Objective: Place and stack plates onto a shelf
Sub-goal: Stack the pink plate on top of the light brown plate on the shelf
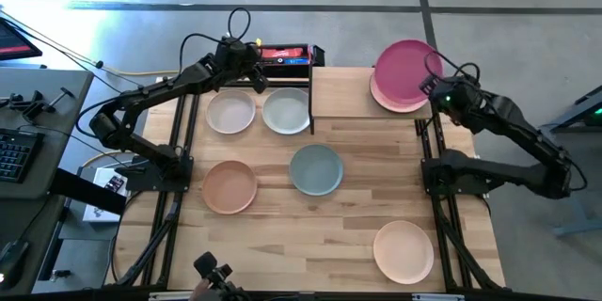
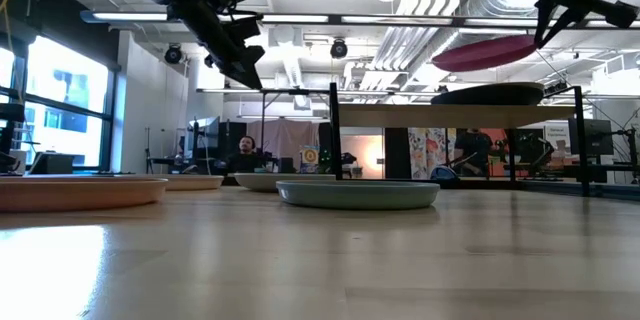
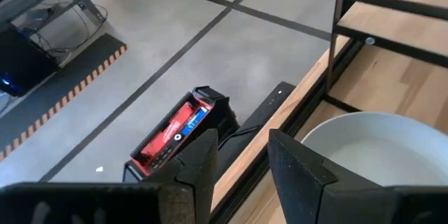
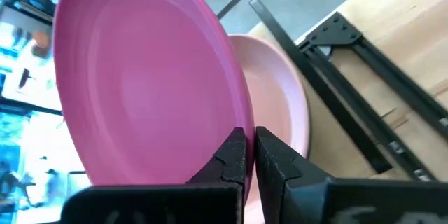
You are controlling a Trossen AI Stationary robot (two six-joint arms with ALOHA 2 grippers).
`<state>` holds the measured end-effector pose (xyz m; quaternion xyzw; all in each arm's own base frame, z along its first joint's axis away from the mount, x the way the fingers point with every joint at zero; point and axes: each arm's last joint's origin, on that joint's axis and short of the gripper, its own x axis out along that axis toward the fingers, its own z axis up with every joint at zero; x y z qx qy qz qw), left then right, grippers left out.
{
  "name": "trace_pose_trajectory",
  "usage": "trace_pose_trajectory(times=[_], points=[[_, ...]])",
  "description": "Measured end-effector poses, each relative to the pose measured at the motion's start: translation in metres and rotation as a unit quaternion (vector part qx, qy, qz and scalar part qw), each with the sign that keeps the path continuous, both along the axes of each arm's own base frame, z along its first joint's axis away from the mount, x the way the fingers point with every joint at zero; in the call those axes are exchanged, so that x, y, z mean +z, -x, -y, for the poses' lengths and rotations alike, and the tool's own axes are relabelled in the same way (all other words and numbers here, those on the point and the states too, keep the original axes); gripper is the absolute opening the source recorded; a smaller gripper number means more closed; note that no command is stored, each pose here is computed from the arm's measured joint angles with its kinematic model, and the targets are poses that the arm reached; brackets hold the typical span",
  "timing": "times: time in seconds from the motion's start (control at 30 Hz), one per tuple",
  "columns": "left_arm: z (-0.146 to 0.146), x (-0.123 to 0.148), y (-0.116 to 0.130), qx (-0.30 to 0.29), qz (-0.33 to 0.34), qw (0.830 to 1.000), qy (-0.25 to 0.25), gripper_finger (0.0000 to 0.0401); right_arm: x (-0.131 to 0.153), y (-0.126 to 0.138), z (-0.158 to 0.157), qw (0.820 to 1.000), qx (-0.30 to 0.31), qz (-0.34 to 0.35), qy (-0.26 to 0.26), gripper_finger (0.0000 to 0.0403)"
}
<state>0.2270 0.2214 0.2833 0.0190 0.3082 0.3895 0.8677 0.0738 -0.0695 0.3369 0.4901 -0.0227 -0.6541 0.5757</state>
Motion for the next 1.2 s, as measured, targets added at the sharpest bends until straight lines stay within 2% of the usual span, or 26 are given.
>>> trace_pose_trajectory(times=[0.27, 0.73, 1.0, 1.2], points=[[0.000, 0.000, 0.000, 0.009, 0.027, 0.999, 0.021, 0.0115, 0.006, 0.009, 0.022, 1.000, 0.026, -0.015, 0.004, 0.0000], [0.000, 0.000, 0.000, 0.007, 0.023, 1.000, 0.019, 0.0115, -0.012, 0.004, 0.063, 0.989, 0.102, -0.023, -0.103, 0.0000], [0.001, 0.000, 0.000, 0.002, 0.014, 1.000, 0.015, 0.0115, -0.010, 0.009, 0.059, 0.990, 0.102, -0.016, -0.099, 0.0000], [0.001, -0.001, 0.000, 0.002, 0.013, 1.000, 0.016, 0.0115, -0.014, 0.015, 0.049, 0.985, 0.095, -0.033, -0.139, 0.0000]])
